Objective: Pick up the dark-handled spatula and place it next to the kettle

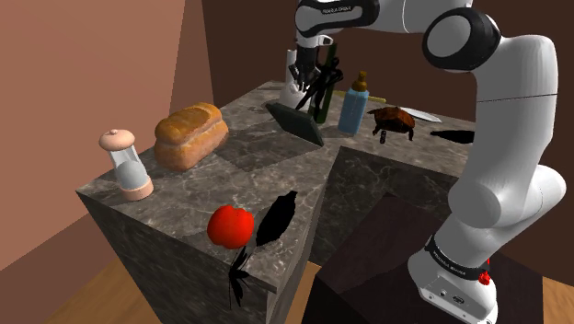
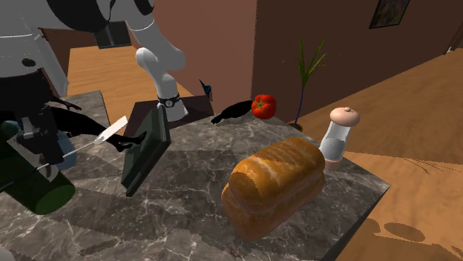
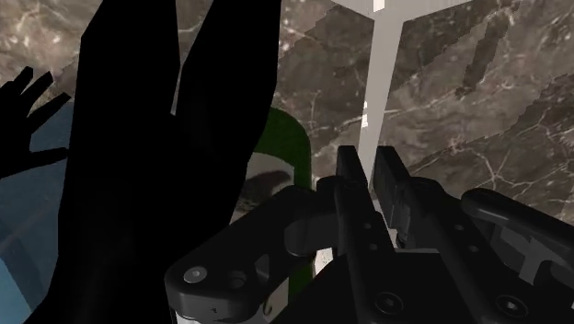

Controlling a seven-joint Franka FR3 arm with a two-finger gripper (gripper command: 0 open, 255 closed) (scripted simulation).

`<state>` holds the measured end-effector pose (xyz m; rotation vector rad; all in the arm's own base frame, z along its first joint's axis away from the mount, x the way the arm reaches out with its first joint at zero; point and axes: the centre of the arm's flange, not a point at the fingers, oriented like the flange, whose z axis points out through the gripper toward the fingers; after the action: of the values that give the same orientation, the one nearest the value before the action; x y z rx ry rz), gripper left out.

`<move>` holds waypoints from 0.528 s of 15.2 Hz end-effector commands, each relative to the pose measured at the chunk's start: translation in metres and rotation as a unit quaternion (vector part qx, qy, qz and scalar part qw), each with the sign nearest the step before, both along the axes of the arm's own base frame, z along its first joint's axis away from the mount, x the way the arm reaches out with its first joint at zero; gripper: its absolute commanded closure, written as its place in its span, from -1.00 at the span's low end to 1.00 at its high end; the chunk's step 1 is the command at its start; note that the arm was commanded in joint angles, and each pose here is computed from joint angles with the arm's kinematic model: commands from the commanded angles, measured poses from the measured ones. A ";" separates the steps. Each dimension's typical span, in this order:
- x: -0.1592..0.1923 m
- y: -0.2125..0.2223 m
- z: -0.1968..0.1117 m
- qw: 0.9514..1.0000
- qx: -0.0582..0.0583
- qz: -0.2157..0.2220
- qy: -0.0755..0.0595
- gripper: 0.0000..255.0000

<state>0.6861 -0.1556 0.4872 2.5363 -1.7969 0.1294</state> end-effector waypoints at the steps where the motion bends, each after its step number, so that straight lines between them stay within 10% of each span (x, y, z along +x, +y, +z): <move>1: 0.000 0.002 -0.023 1.000 0.005 0.001 0.014 1.00; 8: 0.000 0.002 -0.060 1.000 0.005 0.001 0.014 1.00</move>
<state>0.6872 -0.1530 0.4549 2.5433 -1.7953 0.1465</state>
